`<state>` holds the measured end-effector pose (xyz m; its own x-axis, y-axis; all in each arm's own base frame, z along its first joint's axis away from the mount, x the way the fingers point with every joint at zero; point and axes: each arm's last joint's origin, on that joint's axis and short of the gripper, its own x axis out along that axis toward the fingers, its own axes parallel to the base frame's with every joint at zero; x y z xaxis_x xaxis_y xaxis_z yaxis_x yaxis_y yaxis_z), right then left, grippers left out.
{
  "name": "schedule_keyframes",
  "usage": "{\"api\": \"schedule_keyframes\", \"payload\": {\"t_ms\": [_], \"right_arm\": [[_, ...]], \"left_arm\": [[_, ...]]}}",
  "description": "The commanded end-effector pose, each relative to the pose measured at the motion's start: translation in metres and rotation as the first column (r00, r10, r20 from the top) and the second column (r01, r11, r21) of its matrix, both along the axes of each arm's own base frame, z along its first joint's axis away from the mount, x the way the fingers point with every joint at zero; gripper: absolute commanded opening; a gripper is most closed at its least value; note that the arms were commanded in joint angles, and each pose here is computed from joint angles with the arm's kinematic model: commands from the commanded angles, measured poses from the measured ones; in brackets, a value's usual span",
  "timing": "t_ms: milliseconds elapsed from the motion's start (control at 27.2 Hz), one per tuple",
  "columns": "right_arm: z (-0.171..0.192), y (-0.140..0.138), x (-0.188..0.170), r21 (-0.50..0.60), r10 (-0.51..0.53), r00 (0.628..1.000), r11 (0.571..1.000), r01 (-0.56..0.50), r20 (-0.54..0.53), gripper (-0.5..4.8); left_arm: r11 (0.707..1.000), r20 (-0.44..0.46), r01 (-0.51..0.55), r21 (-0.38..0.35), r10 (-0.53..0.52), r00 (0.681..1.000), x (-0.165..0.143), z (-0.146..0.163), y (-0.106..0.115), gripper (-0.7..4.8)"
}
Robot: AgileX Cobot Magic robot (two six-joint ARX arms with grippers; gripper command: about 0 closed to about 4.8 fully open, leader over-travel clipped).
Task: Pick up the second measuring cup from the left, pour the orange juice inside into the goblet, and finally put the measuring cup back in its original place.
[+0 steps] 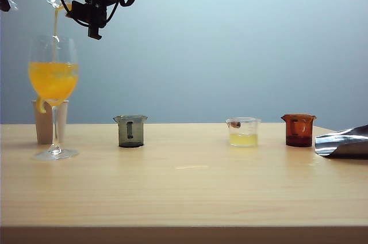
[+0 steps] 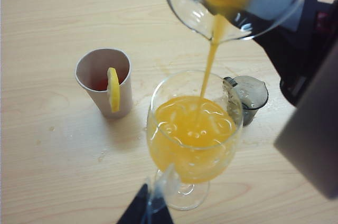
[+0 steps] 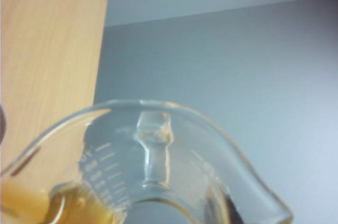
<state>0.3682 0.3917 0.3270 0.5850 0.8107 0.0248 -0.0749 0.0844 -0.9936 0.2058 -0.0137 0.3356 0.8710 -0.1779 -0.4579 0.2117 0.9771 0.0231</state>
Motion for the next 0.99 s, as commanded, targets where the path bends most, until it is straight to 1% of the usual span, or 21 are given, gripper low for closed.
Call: {"api": "schedule_keyframes", "payload": {"t_ms": [37,147,258,405,516,589,700,994], "right_arm": [[0.0133,-0.0004,-0.0041,0.049,0.025,0.999,0.998,-0.027,0.048,1.98],[0.0153,-0.0006,-0.0043,0.055,0.03,0.997,0.998,-0.034,0.073,1.98],[0.0159,-0.0007,-0.0045,0.028,0.049,0.991,0.998,-0.052,0.121,1.98],[0.0163,-0.0029,-0.0022,0.023,0.046,0.99,0.998,-0.05,0.135,1.98],[0.0184,-0.0033,-0.0025,0.022,0.073,0.982,0.997,-0.078,0.172,1.98],[0.0183,-0.0033,-0.0025,0.011,0.072,0.98,0.997,-0.075,0.185,1.98],[0.0177,-0.0031,-0.0026,-0.008,0.073,0.977,0.997,-0.073,0.201,1.98],[0.0172,-0.0018,-0.0039,-0.01,0.079,0.977,0.997,-0.079,0.197,1.99]], "left_arm": [[1.0,0.016,-0.002,0.0,0.002,1.0,0.0,0.0028,0.0,-0.04],[1.0,0.016,-0.002,0.0,0.002,1.0,0.0,0.0028,0.0,-0.04],[1.0,0.016,-0.002,0.0,0.002,1.0,0.0,0.0028,0.0,-0.04],[1.0,0.016,-0.002,0.0,0.002,1.0,0.0,0.0028,0.0,-0.04],[1.0,0.016,-0.002,0.0,0.002,1.0,0.0,0.0028,0.0,-0.04],[1.0,0.016,-0.002,0.0,0.002,1.0,0.0,0.0028,0.0,-0.04],[1.0,0.016,-0.002,0.0,0.002,1.0,0.0,0.0028,0.0,-0.04],[1.0,0.016,-0.002,0.0,0.002,1.0,-0.0001,0.0029,0.0,-0.04]]}}
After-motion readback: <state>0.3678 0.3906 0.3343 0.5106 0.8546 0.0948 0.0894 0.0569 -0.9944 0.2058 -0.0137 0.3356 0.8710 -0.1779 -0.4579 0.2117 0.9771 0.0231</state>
